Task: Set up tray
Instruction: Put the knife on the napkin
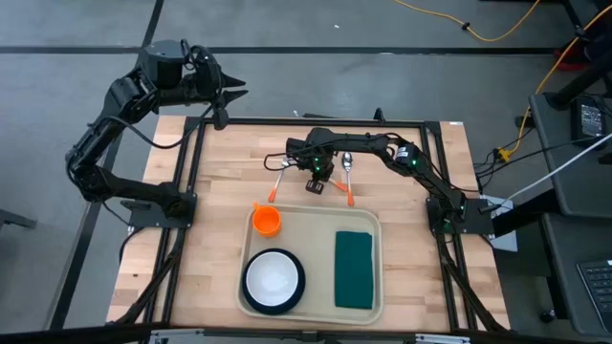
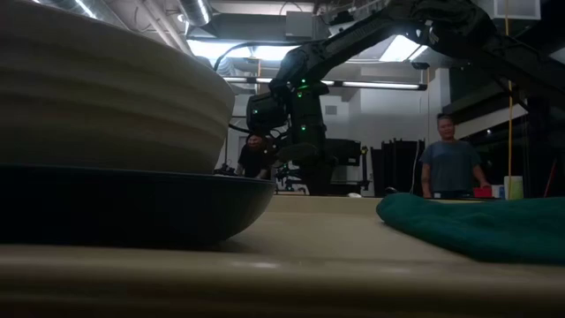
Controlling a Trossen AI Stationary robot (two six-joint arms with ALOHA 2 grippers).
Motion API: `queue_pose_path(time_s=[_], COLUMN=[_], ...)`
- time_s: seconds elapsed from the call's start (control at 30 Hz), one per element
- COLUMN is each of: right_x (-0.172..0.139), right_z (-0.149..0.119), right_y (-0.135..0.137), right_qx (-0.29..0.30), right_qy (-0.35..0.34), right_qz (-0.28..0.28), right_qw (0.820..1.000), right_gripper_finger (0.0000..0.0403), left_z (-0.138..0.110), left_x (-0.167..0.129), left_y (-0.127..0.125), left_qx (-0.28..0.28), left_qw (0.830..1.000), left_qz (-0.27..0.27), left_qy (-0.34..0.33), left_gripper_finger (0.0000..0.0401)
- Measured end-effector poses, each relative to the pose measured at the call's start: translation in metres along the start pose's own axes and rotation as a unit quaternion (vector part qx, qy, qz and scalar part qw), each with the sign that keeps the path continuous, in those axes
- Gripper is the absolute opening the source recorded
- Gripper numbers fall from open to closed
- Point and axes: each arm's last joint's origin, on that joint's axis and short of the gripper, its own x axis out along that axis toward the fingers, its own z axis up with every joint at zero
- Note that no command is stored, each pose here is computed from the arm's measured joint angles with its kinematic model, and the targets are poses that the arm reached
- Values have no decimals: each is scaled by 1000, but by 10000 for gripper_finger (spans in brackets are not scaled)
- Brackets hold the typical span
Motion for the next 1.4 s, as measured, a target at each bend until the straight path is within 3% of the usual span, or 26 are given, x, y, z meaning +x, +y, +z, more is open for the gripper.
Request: queue_pose_path(time_s=[0.3,0.7,0.8,0.9,1.03,1.2,1.3,1.4], right_x=[-13,-112,-125,-134,-128,-105,-91,-83], right_z=[2,-27,-38,-48,-65,-107,-136,-157], right_y=[-2,-4,-2,3,11,10,8,6], right_qx=[0,19,34,40,53,105,141,154], right_qy=[-25,-146,-151,-151,-128,-133,-190,-280], right_qz=[-17,-54,-71,-88,-97,-87,-35,34], right_qw=[1000,988,985,984,986,982,971,947], right_gripper_finger=[10,10,10,10,10,30,51,70], left_z=[-7,-8,-14,-22,-34,-49,-66,-80], left_x=[18,35,50,71,106,137,162,184], left_y=[0,2,1,-2,-7,-1,3,9], left_qx=[10,29,29,39,27,42,27,13], left_qw=[999,998,994,985,969,959,949,944], left_qz=[-20,-27,-60,-134,-206,-219,-233,-237], left_qy=[47,57,85,104,136,175,211,230], left_gripper_finger=[88,88,88,92,111,144,163,176])
